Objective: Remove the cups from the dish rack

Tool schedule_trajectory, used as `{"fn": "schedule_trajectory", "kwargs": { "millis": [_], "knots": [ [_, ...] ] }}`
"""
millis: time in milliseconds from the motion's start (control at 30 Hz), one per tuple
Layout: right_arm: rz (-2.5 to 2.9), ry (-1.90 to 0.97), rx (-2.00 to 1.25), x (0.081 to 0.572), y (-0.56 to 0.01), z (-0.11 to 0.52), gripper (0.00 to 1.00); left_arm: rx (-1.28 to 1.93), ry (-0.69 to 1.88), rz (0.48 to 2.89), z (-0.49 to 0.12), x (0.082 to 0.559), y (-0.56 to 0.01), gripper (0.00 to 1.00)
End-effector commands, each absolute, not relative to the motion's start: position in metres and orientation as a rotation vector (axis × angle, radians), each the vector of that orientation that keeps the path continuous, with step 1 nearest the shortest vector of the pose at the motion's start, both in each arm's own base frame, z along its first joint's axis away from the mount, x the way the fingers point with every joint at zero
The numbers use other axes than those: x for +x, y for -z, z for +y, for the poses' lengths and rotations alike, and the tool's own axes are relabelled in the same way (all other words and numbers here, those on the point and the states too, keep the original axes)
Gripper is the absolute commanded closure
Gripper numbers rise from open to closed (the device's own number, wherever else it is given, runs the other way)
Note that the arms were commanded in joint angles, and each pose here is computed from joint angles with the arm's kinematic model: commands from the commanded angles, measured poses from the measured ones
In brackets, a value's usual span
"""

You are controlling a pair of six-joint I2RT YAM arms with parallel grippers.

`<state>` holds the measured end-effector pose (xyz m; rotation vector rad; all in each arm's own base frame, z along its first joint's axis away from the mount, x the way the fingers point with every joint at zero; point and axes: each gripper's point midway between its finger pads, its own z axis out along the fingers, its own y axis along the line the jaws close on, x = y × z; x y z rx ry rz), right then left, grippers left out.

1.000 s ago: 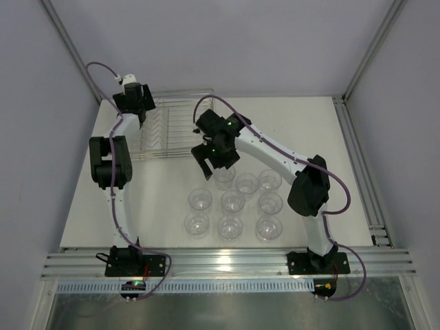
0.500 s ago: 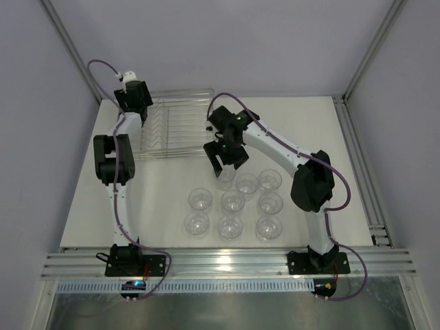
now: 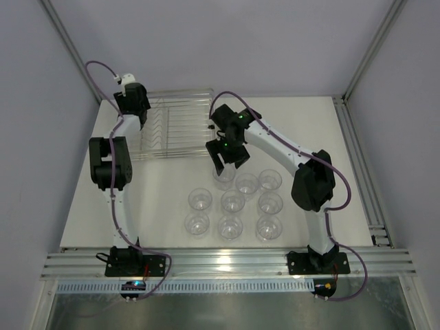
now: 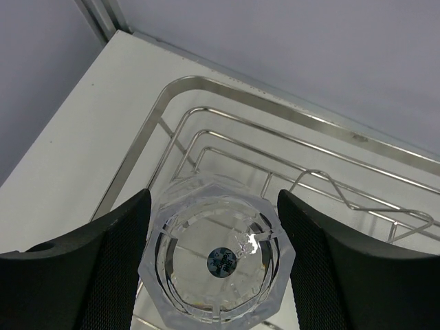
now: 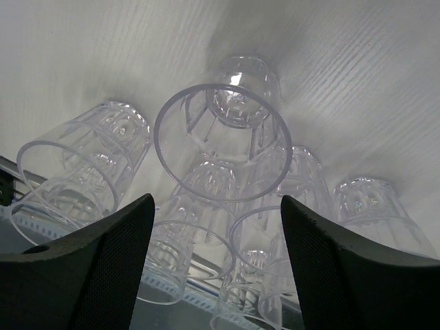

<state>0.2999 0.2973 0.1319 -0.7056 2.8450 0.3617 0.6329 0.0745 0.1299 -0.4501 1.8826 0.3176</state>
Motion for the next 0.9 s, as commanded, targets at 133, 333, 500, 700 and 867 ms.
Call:
{"fn": "schedule_trajectory", "kwargs": {
  "millis": [133,333,500,700,867],
  "knots": [
    [2.765,-0.405,-0.682,0.307,-0.151,0.303,0.24,-0.572,-0.304,1.830,0.082,0.595,-0.181,1.00],
    [2.715,-0.543,-0.619,0.314,-0.161,0.316,0.24,-0.665,-0.171,1.756,0.072,0.564,-0.211,1.00],
    [2.634,-0.694,-0.585,0.322,-0.184,0.328,0.24,-0.698,-0.047,1.711,0.060,0.541,-0.236,1.00],
    [2.454,-1.115,-0.557,0.317,-0.237,0.357,0.24,-0.738,0.201,1.689,0.032,0.505,-0.264,1.00],
    [2.255,-1.492,-0.486,0.312,-0.281,0.374,0.21,-0.631,0.671,1.715,-0.032,0.473,-0.285,1.00]
  ]
}}
